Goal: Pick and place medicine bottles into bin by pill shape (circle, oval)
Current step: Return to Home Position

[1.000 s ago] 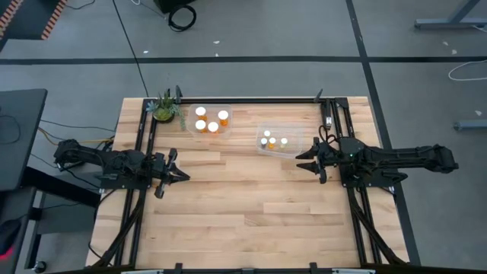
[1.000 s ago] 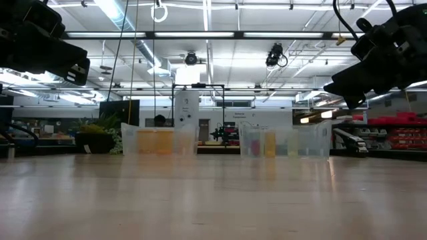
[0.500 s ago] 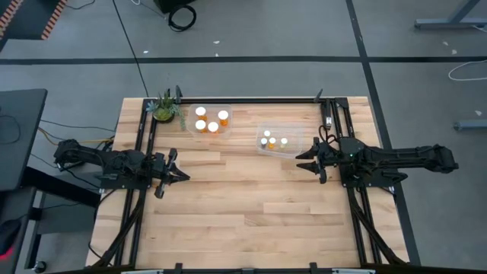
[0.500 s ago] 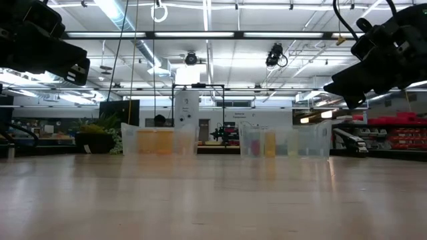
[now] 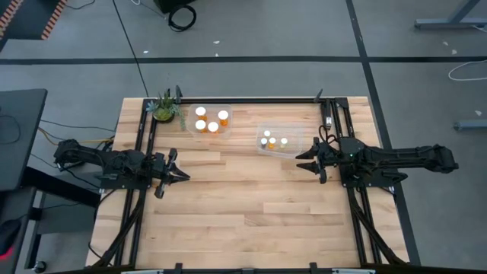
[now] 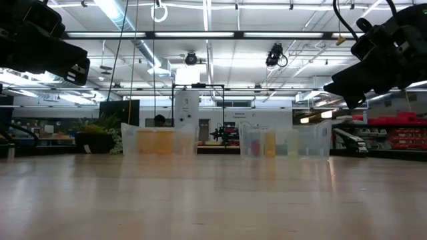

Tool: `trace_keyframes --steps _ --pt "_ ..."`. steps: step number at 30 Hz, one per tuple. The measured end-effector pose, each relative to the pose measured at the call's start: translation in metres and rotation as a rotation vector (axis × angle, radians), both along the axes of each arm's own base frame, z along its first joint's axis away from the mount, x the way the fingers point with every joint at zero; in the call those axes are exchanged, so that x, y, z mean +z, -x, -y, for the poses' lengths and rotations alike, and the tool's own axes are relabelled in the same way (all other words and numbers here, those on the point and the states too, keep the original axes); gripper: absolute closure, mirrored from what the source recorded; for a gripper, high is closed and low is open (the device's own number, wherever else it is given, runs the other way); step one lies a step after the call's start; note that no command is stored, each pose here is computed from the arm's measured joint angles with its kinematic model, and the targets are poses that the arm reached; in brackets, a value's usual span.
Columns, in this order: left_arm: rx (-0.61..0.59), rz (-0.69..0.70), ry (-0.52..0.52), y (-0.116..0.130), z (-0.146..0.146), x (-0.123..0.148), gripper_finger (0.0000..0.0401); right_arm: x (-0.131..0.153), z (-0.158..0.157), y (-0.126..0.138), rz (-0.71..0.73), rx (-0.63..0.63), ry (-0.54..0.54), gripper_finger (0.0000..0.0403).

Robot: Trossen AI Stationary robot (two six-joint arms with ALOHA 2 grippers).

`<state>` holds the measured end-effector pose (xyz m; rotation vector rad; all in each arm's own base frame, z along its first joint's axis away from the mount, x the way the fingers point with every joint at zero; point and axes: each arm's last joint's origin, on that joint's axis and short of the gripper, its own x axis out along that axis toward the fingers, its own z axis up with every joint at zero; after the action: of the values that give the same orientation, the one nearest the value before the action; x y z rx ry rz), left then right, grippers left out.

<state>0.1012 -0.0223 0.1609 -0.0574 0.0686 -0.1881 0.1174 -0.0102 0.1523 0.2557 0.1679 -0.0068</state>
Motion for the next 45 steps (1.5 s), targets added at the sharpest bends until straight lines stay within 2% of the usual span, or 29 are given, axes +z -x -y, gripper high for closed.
trace_keyframes --steps 10,22,35,45 --pt "0.000 0.000 0.001 0.0000 0.0000 0.0000 0.0373 0.0000 0.0000 0.0000 0.000 0.000 0.000 0.0235" --pt "0.000 0.000 0.001 0.0000 0.0000 0.0001 0.0361 0.0000 0.0000 0.0000 0.000 0.000 0.000 0.0235" --pt "0.000 0.000 0.000 0.0000 0.0000 0.0000 0.0373 0.0000 0.0000 0.0000 0.000 0.000 0.000 0.0235" --pt "0.000 0.000 0.001 0.0000 0.0000 0.0001 0.0362 0.0000 0.0000 0.0000 0.000 0.000 0.000 0.0235"
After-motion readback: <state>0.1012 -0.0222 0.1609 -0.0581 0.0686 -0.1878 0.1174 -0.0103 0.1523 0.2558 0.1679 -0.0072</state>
